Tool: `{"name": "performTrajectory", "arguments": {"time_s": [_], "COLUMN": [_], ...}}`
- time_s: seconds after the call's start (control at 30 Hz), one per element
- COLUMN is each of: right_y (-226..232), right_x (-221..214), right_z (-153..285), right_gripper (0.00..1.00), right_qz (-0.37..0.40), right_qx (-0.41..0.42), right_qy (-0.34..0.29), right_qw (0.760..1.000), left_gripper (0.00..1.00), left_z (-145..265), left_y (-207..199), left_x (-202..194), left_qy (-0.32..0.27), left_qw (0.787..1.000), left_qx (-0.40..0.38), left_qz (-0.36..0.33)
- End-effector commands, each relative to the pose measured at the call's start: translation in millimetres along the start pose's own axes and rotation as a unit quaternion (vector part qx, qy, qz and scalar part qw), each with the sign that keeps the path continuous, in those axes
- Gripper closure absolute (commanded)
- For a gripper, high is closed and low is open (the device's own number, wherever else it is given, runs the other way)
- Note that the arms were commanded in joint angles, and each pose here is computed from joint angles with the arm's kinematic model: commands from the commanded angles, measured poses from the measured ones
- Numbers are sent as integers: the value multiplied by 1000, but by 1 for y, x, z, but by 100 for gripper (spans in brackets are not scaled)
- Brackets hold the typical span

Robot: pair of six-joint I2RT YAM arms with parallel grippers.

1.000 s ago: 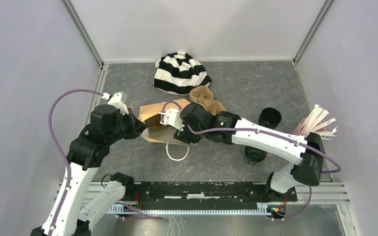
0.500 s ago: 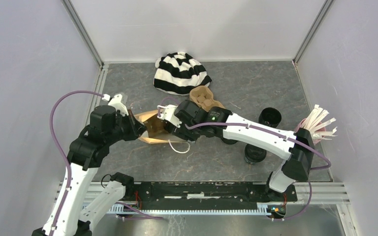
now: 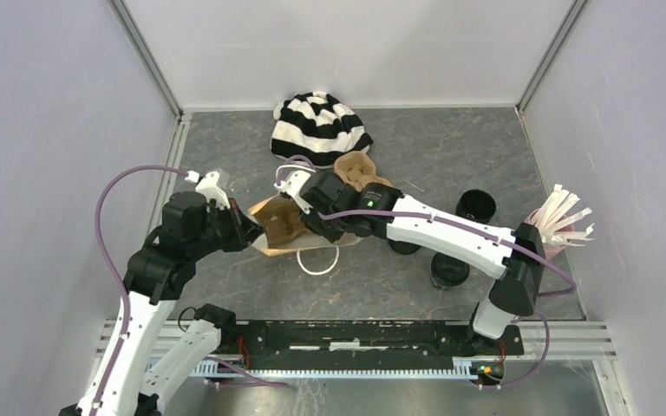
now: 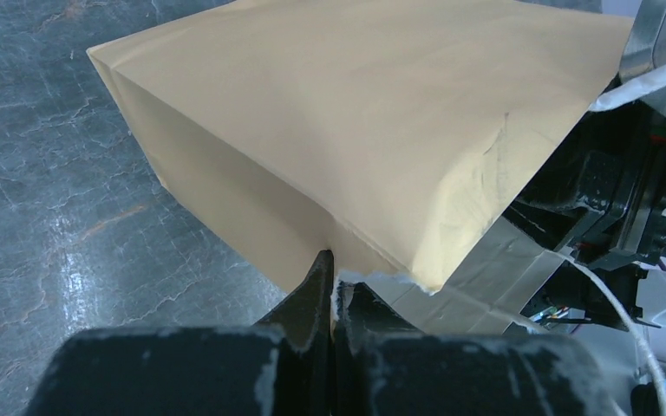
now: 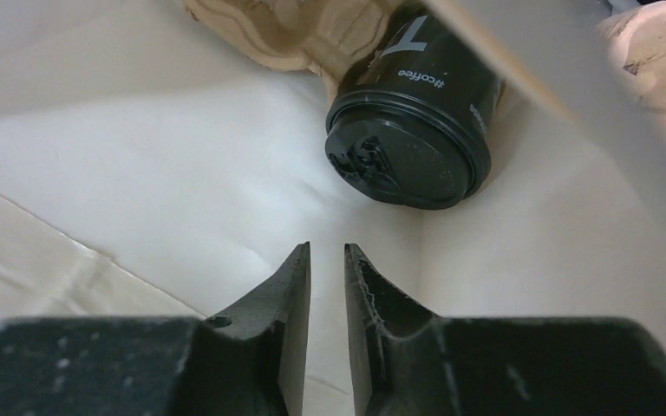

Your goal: Pack the takeout coffee

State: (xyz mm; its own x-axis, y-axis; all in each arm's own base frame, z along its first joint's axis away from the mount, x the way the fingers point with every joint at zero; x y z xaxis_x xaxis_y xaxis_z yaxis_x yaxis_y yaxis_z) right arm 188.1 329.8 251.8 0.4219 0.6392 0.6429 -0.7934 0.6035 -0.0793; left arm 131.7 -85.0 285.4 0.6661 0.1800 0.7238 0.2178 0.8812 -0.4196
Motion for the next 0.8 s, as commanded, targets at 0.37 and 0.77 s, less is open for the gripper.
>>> {"name": "performTrajectory", "arguments": {"time_s": [0.37, 0.77], "right_y": [9, 12], "right_x": [26, 27], "right_z": [11, 8], "right_gripper": [88, 90], "right_qz": [-135, -131], "right_qx": [-6, 8], "right_qy": [-15, -4], "right_qw": [991, 991], "left_gripper": [63, 1], "left_z": [9, 50], "left_y": [-5, -22], "left_x": [16, 82], "left_qy": [-6, -90], "left_qw": [999, 993], "left_qx": [25, 71], "left_qz": [32, -17]}}
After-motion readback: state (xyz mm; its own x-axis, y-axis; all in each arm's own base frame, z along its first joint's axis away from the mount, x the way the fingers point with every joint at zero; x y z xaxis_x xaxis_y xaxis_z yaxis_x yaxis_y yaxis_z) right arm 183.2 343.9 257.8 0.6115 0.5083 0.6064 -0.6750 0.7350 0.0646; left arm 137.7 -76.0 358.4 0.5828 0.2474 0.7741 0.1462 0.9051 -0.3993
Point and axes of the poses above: each gripper's point midway between its finger pads, its own z axis back along the fingers, its own y axis along the line the jaws close on, x = y × z, the point moved 7 cm from there along z, back along the fingers, and after that the axes turned 5 degrees about -z, right-handed, at the moved point
